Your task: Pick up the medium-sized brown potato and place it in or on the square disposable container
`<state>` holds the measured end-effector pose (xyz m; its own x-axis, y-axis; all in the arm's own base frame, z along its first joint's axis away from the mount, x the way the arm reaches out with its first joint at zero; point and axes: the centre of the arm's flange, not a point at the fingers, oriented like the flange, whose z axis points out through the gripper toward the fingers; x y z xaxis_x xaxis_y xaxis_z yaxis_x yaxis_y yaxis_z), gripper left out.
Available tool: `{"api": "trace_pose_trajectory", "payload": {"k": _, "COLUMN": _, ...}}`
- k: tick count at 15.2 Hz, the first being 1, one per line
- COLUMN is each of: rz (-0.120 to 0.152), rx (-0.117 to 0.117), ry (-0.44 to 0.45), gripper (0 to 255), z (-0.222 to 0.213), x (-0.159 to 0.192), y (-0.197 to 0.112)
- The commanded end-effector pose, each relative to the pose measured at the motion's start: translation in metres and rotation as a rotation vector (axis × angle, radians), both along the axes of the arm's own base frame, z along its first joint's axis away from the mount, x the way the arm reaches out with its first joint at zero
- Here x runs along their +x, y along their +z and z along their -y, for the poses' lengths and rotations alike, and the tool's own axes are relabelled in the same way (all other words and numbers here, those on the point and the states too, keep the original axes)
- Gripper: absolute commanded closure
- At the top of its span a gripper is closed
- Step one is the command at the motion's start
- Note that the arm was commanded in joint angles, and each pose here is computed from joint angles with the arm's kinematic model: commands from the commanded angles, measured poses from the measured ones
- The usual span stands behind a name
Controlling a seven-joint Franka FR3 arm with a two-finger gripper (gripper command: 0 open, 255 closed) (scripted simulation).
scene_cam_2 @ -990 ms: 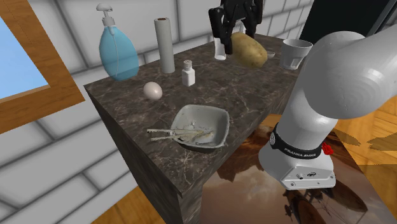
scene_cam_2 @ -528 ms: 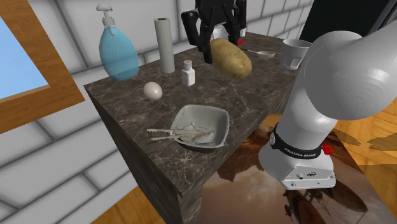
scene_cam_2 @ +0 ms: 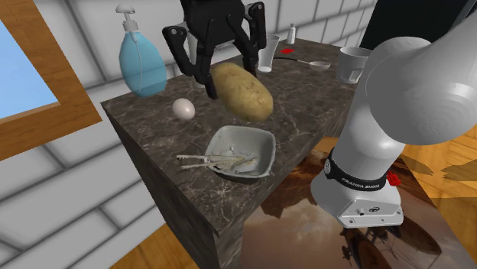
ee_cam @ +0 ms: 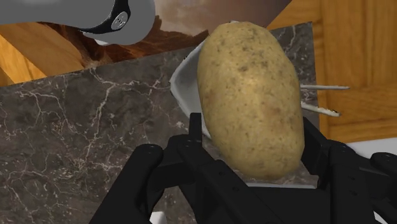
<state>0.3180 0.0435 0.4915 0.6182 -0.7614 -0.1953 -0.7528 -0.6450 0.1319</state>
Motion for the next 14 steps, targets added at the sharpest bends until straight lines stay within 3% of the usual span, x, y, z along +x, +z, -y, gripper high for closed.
{"api": "trace_pose_trajectory", "payload": {"k": 1, "rz": 0.000, "rx": 0.001, "ry": -0.001, "gripper": 255, "z": -0.006, "x": 0.006, "y": -0.009}}
{"api": "trace_pose_trajectory", "payload": {"k": 12, "rz": 0.000, "rx": 0.001, "ry": -0.001, "gripper": 255, "z": -0.006, "x": 0.006, "y": -0.069}}
{"api": "trace_pose_trajectory", "payload": {"k": 14, "rz": 0.000, "rx": 0.001, "ry": -0.001, "gripper": 255, "z": -0.006, "x": 0.006, "y": -0.069}}
